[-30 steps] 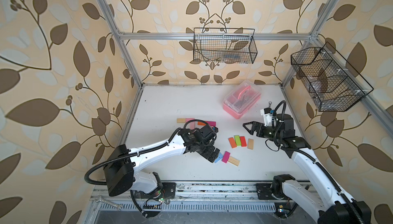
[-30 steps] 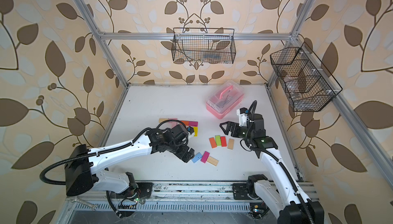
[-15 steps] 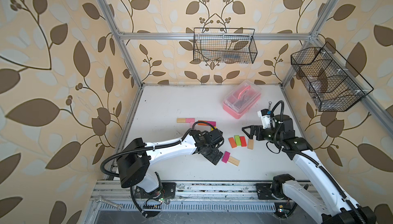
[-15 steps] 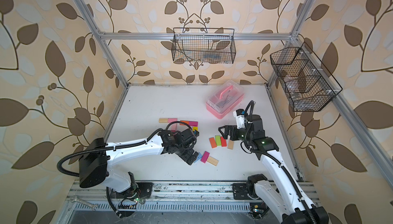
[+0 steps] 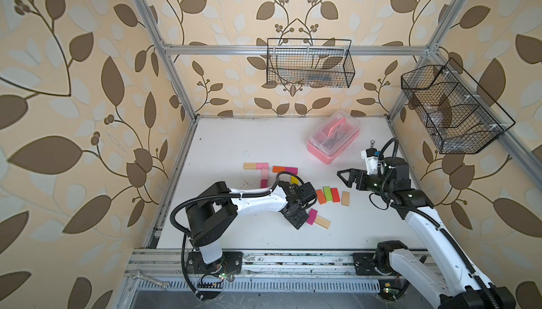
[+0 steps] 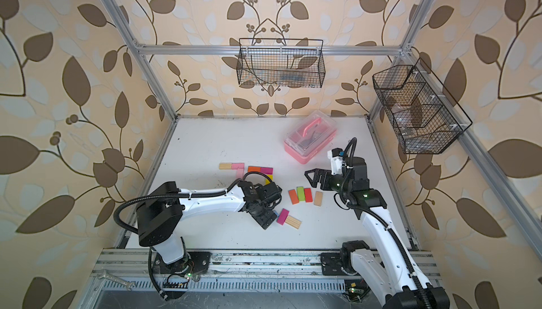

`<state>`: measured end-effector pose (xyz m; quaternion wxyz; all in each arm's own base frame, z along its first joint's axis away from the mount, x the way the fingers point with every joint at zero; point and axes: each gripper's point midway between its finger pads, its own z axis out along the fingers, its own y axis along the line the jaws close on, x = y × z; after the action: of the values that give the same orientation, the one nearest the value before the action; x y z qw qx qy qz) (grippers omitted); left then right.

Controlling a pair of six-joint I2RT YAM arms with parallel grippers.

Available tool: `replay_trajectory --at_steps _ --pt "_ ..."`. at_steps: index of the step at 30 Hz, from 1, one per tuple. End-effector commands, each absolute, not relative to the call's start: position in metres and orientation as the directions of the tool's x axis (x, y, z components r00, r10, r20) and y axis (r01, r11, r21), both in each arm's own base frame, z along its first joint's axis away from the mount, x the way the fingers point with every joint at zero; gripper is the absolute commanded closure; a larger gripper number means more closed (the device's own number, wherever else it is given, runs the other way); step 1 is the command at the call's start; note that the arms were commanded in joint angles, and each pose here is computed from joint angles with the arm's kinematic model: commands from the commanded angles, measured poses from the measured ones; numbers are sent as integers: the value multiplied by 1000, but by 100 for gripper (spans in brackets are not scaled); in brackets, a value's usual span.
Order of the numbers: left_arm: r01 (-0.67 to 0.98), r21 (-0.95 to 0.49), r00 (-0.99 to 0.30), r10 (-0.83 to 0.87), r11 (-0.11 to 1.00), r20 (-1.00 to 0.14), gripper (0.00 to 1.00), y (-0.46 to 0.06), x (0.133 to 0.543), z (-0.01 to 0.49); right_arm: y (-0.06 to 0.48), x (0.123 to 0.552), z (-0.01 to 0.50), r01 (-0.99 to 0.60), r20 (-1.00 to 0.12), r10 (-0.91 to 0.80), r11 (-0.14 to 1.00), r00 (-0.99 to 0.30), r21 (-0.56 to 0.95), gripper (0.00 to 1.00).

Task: Assemble the number 7 with building blocks
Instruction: Pick up the building block from the center of the board.

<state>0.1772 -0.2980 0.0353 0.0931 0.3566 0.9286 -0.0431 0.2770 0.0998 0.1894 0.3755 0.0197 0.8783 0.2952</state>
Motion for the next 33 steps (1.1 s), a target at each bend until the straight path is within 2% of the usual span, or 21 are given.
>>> replay_trajectory --at_steps 1,5,11,17,21,25,27,30,33 --pt "698 -41 -702 672 715 -234 15 -316 177 41 101 275 187 -193 -647 256 819 -719 540 0" --pt "699 -51 -704 675 713 -220 22 -320 175 34 100 275 185 -189 -643 260 818 -720 543 0" --pt "693 -64 -714 672 718 -195 41 -322 173 24 99 275 182 -181 -642 266 820 -719 543 0" --pt "670 -71 -736 649 739 -193 69 -323 173 21 99 275 184 -180 -645 272 819 -714 545 0" --pt "630 -82 -768 603 772 -215 77 -324 175 29 100 276 186 -181 -639 282 808 -716 560 0" --pt "531 -101 -826 486 842 -286 81 -320 188 58 101 277 190 -185 -637 295 797 -713 575 0" --pt "412 -142 -879 352 900 -322 85 -310 203 77 101 278 191 -184 -634 300 792 -713 582 0" --pt "236 -250 -925 138 939 -355 84 -297 225 96 102 278 192 -181 -625 308 784 -717 594 0" --pt "134 -279 -936 30 951 -350 84 -281 242 98 102 279 193 -180 -626 318 779 -712 600 0"
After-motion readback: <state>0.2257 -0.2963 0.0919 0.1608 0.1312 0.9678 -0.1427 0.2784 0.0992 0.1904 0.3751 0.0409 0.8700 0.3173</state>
